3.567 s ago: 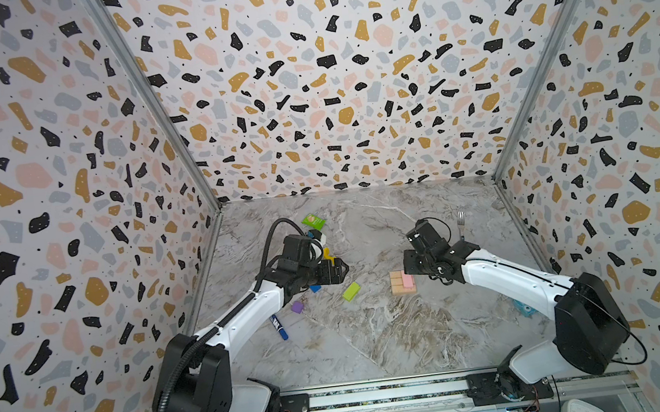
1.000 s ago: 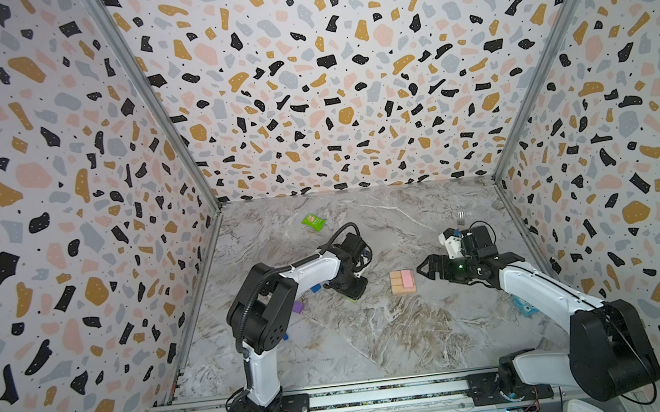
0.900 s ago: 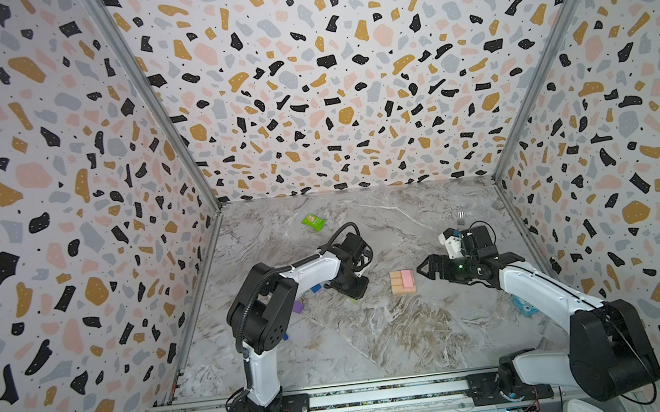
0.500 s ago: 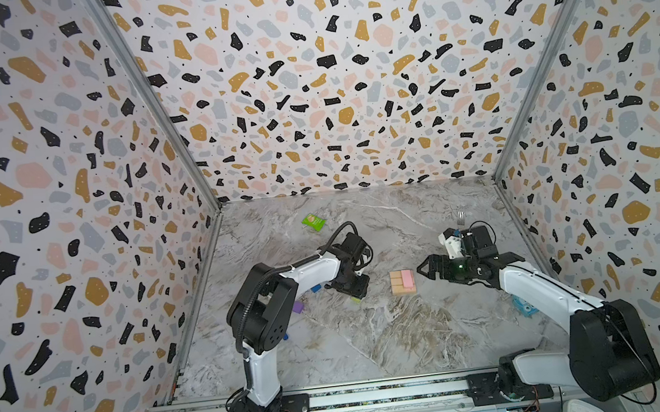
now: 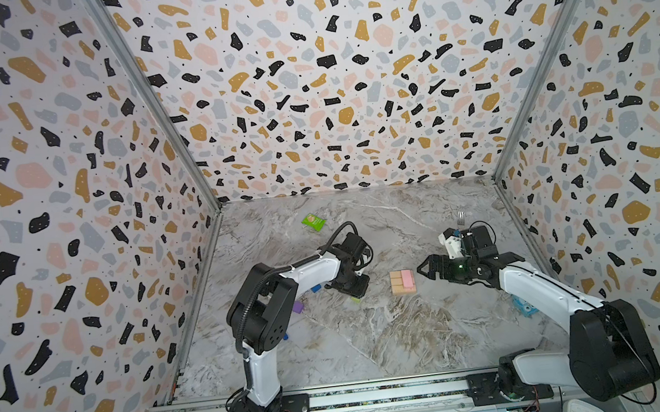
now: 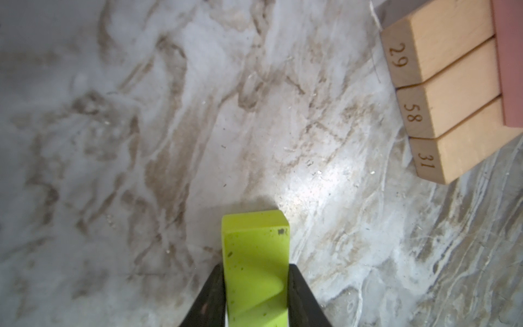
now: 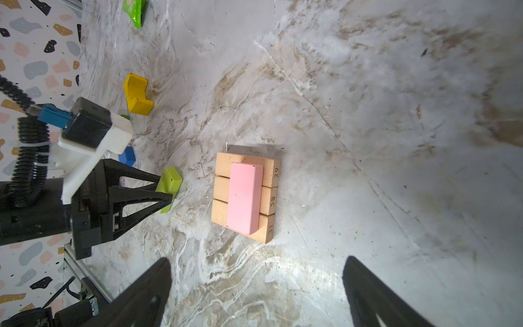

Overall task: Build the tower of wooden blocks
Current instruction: 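Close the left gripper on the lime-green block and lift it, then carry the lime-green block over the wood stack beside the pink block with the left gripper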

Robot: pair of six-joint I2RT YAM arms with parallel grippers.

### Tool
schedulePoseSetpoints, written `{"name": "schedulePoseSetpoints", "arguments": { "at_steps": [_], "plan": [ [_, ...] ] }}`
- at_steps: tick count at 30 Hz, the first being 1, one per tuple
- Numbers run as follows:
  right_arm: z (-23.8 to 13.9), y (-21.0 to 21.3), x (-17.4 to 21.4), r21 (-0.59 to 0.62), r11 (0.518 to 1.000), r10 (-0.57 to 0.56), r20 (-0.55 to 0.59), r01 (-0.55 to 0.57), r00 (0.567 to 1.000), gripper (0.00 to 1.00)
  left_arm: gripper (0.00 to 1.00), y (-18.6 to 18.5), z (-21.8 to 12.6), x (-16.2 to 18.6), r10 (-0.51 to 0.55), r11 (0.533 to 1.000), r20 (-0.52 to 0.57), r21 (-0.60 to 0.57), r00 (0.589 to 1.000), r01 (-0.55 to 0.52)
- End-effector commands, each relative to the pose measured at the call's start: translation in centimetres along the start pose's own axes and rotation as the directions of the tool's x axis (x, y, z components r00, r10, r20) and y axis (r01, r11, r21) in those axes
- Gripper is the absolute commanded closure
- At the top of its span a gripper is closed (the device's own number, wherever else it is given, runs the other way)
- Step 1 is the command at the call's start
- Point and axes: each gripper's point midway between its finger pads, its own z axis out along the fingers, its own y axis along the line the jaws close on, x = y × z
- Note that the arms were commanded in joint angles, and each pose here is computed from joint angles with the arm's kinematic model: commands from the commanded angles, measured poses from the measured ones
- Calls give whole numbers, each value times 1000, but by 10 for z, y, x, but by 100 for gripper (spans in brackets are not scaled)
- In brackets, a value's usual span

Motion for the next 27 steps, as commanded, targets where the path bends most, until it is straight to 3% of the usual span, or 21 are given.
{"name": "schedulePoseSetpoints", "arguments": {
  "at_steps": [1, 12, 19, 27],
  "plan": [
    [0, 0, 0, -2, 1000, 1, 1, -1, 1000, 4, 68, -6, -9, -8, 2, 1000, 30, 19, 1000, -2],
    [4, -5, 4, 10, 1000, 8, -10, -8, 1000, 5, 71, -31, -25, -24, -45, 987, 102, 158, 994, 28],
    [10, -14, 7, 36, 999, 13, -17, -12, 1000, 5, 71, -46, -38, -44, -154, 961, 201, 259, 967, 99],
    [18, -22, 14, 48, 999, 5, -29, -4, 1000, 5, 71, -57, -48, -60, -259, 922, 243, 351, 935, 164]
  ]
}}
